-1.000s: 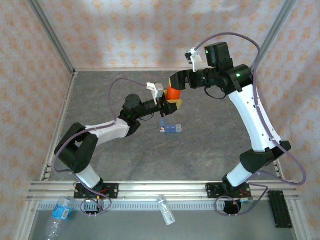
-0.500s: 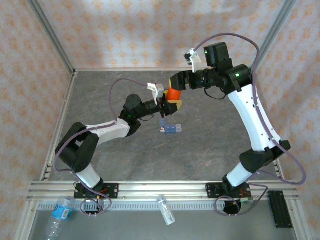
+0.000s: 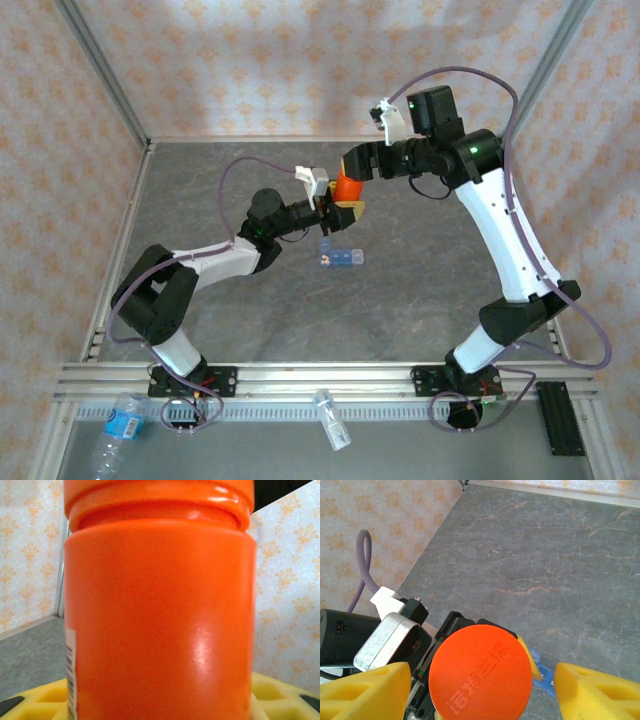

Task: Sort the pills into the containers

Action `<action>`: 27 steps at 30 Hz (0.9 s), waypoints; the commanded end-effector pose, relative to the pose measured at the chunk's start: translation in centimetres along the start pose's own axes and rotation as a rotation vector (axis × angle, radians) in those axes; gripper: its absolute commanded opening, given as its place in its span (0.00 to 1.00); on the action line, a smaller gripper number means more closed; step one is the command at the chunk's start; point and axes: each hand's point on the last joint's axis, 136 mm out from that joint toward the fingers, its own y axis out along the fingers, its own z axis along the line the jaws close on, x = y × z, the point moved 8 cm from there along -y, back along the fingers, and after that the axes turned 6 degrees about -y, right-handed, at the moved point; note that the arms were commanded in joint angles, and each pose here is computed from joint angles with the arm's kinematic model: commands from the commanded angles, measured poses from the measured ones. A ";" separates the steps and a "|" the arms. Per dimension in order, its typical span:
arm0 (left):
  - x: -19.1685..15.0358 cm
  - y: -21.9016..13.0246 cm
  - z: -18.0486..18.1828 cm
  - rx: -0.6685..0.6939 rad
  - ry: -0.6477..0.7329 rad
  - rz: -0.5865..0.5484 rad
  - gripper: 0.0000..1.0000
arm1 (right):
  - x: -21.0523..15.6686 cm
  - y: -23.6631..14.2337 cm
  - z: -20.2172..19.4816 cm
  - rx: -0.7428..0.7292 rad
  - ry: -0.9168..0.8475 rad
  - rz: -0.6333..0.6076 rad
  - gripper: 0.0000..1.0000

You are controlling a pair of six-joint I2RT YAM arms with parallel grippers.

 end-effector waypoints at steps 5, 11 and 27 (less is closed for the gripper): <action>2.2 0.3 -0.8 -0.052 0.055 -0.053 0.00 | -0.5 0.8 -0.1 0.021 0.003 0.043 0.71; 2.2 0.4 -0.8 -0.054 0.057 -0.051 0.00 | -0.6 1.0 -0.1 0.027 0.004 0.053 0.64; 2.9 0.7 -0.2 0.023 0.097 -0.048 0.00 | -2.7 4.3 -0.8 -0.066 0.142 0.079 0.43</action>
